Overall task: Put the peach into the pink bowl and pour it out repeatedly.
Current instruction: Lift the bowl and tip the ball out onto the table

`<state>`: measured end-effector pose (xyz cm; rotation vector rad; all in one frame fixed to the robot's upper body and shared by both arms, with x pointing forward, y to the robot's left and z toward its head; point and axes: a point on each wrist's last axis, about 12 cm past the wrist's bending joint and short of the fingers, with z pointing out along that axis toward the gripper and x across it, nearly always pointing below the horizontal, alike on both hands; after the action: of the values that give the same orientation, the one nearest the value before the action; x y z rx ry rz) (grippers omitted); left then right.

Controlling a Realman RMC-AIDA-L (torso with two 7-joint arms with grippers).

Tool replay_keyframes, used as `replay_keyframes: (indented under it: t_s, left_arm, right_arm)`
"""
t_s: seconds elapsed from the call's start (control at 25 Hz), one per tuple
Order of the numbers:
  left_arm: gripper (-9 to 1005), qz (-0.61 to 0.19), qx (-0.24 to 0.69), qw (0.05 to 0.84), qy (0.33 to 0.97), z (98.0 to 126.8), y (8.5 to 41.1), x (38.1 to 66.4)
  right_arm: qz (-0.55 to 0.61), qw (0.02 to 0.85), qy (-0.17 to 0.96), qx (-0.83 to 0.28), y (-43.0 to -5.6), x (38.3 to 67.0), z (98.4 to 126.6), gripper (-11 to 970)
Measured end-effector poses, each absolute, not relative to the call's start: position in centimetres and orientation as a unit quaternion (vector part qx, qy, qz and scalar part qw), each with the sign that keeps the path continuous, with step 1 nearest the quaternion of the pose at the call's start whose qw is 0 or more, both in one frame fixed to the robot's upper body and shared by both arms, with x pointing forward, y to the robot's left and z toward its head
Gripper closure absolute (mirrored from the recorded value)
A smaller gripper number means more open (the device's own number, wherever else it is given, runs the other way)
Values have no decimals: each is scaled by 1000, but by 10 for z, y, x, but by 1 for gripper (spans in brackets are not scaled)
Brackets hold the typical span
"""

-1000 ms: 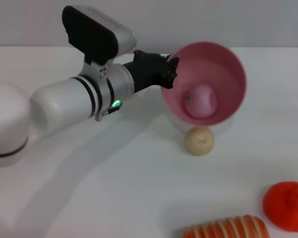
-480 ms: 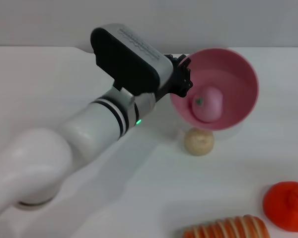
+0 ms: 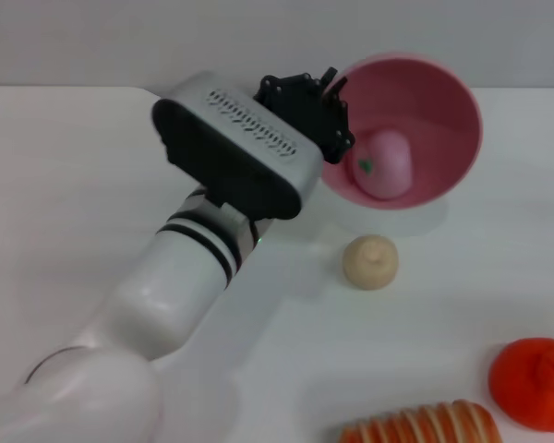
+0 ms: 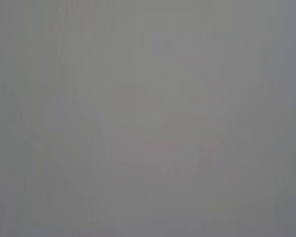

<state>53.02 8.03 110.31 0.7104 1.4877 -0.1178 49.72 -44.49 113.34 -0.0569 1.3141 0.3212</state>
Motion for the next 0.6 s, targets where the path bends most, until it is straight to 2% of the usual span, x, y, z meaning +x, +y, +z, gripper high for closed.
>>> replay_keyframes:
  t_s: [0.32, 0.6]
  left_arm:
    - [952, -109, 279, 731, 613, 1098, 93, 520]
    - [952, -159, 240, 743, 604, 1097, 102, 522]
  right_arm:
    - [154, 778, 609, -20, -443, 497, 1131, 458]
    - [161, 777, 608, -18, -442, 499, 1131, 459]
